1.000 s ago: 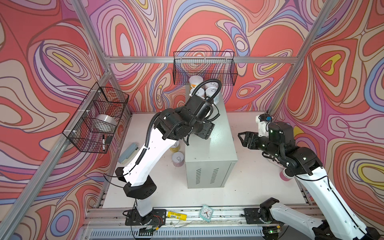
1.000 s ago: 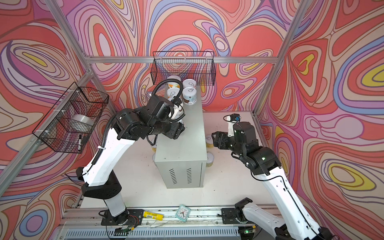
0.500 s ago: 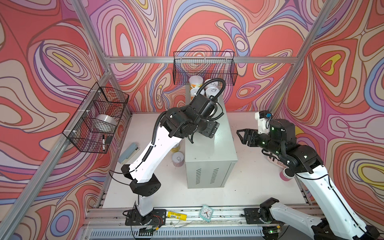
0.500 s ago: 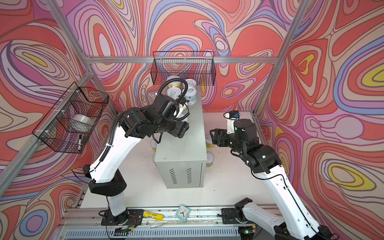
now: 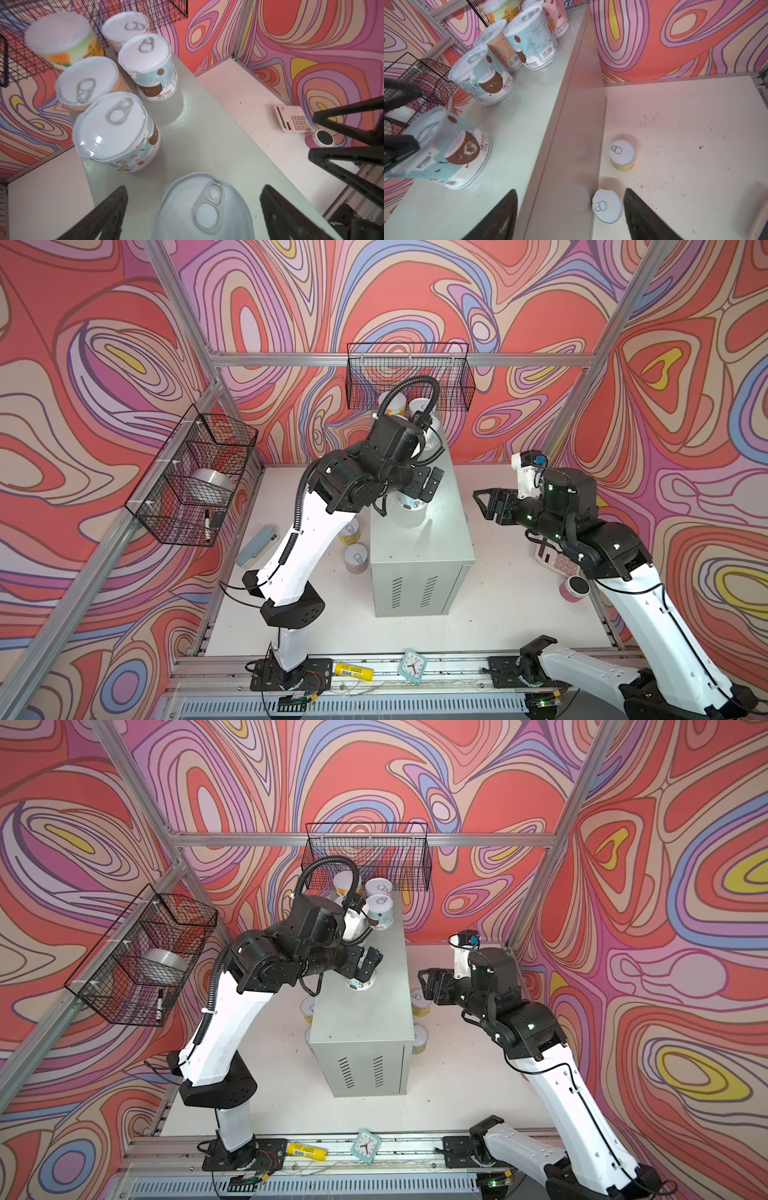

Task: Place and organize the canned foods onto the counter
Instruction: 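Open the left gripper and withdraw while the right rises toward the cabinet top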

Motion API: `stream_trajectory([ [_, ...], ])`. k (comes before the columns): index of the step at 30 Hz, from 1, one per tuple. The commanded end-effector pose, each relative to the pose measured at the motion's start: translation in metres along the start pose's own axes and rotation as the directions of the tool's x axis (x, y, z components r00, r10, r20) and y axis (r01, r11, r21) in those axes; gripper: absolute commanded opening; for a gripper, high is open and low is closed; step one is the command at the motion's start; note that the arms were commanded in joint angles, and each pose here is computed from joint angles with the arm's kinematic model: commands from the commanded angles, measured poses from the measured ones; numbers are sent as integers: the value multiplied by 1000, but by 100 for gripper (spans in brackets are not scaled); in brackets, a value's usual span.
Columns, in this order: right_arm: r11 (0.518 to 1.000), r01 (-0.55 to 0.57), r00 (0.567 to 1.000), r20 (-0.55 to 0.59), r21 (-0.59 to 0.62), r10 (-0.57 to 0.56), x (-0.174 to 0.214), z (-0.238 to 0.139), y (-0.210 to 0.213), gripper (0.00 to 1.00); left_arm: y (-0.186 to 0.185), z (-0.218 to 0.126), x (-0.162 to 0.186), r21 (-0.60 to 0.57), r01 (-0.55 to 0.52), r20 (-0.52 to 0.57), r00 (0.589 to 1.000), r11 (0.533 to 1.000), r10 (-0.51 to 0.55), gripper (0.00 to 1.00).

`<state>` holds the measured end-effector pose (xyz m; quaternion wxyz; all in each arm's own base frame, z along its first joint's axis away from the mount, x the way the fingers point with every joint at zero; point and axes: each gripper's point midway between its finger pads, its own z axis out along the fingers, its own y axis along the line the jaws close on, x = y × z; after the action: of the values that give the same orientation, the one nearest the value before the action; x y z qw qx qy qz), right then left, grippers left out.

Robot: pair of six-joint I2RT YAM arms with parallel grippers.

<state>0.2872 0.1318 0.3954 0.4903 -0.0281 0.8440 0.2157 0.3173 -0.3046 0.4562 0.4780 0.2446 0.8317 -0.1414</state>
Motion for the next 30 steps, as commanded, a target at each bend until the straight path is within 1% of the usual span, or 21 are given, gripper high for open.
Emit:
stream_trajectory([
  [1, 999, 39, 999, -5, -2, -39, -6, -3, 2, 83, 13, -25, -22, -34, 1, 99, 995, 999, 2, 100],
  [5, 999, 50, 999, 7, -19, -50, -11, -2, 7, 83, 35, -59, -28, -107, 44, 160, 987, 993, -27, 100],
  [8, 998, 60, 998, 15, -34, -59, -12, 1, 9, 83, 57, -87, -17, -177, 94, 182, 981, 980, -62, 100],
  [11, 996, 65, 998, 30, -63, -63, -17, 3, 16, 83, 82, -109, 8, -263, 134, 181, 980, 955, -88, 100],
  [13, 995, 66, 998, 24, -79, -64, -18, 3, 20, 83, 101, -125, 25, -294, 189, 201, 971, 937, -133, 100],
  [16, 992, 78, 997, 37, -99, -75, -17, 4, 25, 85, 130, -135, 59, -352, 264, 198, 959, 898, -204, 99],
  [17, 992, 82, 996, 34, -99, -79, -15, 6, 26, 85, 139, -133, 74, -373, 282, 183, 956, 884, -228, 99],
  [19, 992, 86, 996, 28, -94, -84, -13, 11, 26, 85, 149, -127, 95, -379, 325, 169, 945, 866, -281, 99],
  [22, 990, 94, 995, 18, -107, -93, -11, 15, 31, 85, 154, -100, 119, -355, 378, 148, 926, 855, -348, 99],
  [26, 979, 123, 992, 41, -161, -118, -16, 7, 48, 86, 155, -59, 145, -326, 429, 100, 902, 843, -420, 98],
  [30, 958, 143, 989, 69, -248, -130, -22, -3, 72, 88, 154, -40, 154, -307, 456, 93, 888, 836, -450, 97],
])
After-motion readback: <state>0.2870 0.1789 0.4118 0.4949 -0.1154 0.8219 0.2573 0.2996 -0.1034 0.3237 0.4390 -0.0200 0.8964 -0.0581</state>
